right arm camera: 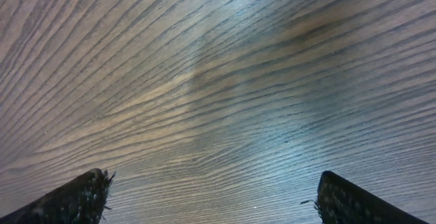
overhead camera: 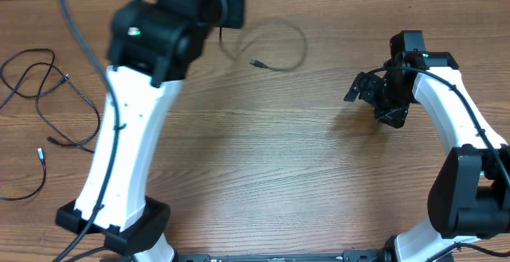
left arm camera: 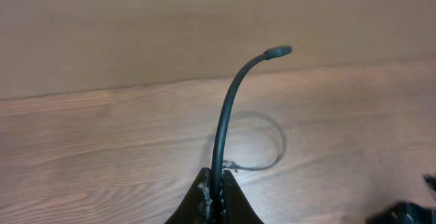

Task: Untangle cables
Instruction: 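Drag the grasped cable left to the cable pile with the left gripper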

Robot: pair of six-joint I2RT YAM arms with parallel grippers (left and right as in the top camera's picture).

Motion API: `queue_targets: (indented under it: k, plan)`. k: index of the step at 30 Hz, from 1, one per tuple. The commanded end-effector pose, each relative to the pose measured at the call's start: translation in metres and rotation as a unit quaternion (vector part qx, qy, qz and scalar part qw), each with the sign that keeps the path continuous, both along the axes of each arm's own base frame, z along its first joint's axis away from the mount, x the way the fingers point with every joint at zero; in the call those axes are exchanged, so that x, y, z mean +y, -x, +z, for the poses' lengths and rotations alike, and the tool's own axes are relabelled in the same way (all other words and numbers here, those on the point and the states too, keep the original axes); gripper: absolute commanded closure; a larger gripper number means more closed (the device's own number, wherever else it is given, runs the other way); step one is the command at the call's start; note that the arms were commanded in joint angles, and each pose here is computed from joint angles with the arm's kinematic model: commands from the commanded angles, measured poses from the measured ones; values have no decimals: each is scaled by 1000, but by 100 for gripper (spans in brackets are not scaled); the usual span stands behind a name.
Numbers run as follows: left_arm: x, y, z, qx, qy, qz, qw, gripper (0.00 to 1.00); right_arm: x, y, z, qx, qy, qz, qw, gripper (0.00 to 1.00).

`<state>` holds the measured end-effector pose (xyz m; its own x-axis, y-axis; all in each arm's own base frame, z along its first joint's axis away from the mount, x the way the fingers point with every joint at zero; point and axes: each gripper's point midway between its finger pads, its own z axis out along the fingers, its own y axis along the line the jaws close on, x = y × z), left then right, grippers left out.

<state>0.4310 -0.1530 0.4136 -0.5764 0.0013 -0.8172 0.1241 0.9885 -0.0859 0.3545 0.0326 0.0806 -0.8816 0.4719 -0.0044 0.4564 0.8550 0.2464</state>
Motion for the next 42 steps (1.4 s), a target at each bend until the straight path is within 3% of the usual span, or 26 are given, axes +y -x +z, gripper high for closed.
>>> queue_targets:
  k: [1, 10, 16, 20, 25, 29, 34, 38, 42]
  plan:
    - [46, 9, 32, -34, 24, 58, 997, 96, 0, 0, -1, -1, 2, 4, 1000, 4]
    - [169, 21, 77, -102, 42, 194, 975, 96, 0, -1, -1, -3, 2, 4, 1000, 4]
    - [267, 26, 117, -193, 77, 319, 925, 96, 0, 0, -1, -2, 2, 4, 1000, 4]
    - [315, 37, 119, -204, 68, 374, 902, 96, 2, 1, -1, 0, 0, 6, 1000, 4]
    - [354, 54, 114, -199, 57, 421, 883, 96, 3, 1, -1, -1, -2, 7, 1000, 4]
    - [388, 77, 115, -212, 77, 489, 843, 96, 3, 1, -1, -1, -2, 7, 1000, 4]
    - [404, 103, 128, -234, 85, 514, 821, 96, 3, 1, -1, 0, -2, 7, 1000, 4]
    - [389, 125, 151, -264, 87, 498, 821, 96, 3, 0, -1, -2, -2, 7, 1000, 4]
    - [350, 130, 174, -278, 60, 404, 869, 96, 3, -1, -1, -4, -2, 7, 1000, 4]
